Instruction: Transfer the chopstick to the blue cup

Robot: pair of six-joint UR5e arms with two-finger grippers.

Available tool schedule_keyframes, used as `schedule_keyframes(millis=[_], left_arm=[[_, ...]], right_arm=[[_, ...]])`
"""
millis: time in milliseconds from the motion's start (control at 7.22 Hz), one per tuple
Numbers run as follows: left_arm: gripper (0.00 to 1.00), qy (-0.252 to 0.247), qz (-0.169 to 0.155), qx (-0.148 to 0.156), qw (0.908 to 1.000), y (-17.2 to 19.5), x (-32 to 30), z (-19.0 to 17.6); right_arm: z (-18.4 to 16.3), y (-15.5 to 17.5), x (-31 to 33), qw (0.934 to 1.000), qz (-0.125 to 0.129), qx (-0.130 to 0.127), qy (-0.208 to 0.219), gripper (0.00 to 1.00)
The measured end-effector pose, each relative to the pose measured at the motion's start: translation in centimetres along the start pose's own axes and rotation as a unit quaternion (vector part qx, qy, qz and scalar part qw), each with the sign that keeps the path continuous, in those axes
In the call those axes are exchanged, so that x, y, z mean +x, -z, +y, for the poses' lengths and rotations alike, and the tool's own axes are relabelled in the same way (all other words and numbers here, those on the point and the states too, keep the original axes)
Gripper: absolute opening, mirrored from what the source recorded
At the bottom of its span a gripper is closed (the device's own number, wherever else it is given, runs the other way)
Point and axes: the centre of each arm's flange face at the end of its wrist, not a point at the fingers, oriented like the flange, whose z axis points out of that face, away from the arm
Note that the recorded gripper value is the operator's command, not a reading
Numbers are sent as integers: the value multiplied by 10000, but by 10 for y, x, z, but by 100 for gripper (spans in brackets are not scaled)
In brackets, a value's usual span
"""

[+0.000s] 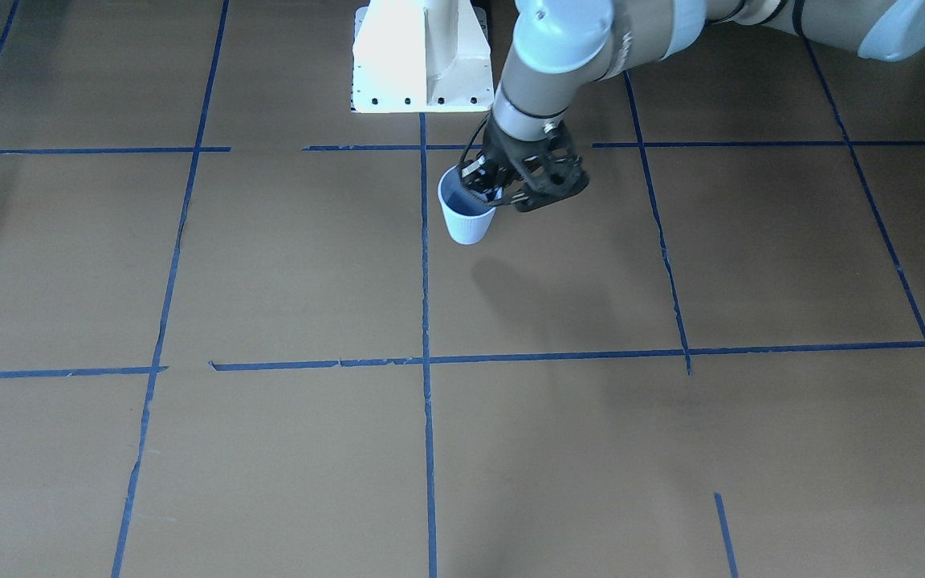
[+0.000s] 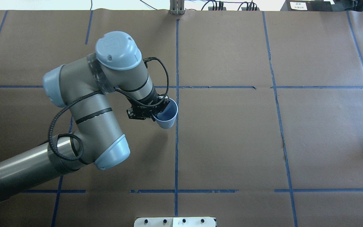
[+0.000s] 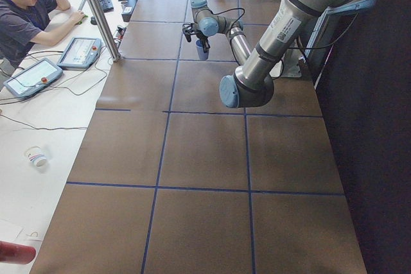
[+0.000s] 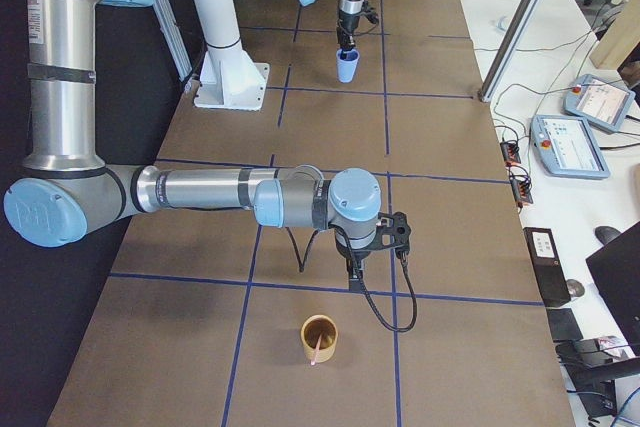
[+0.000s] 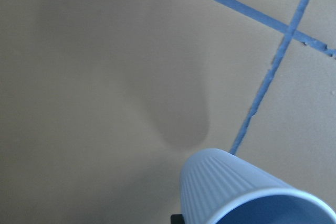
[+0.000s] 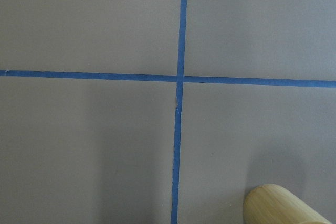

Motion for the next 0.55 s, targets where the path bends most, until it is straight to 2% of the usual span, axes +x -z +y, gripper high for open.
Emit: schedule_keyframes(millis=[554], left_arm=[[7, -115, 39, -55, 9999, -25, 9, 11]], right_arm=[[0, 1, -1, 10000, -2, 13, 13, 100]])
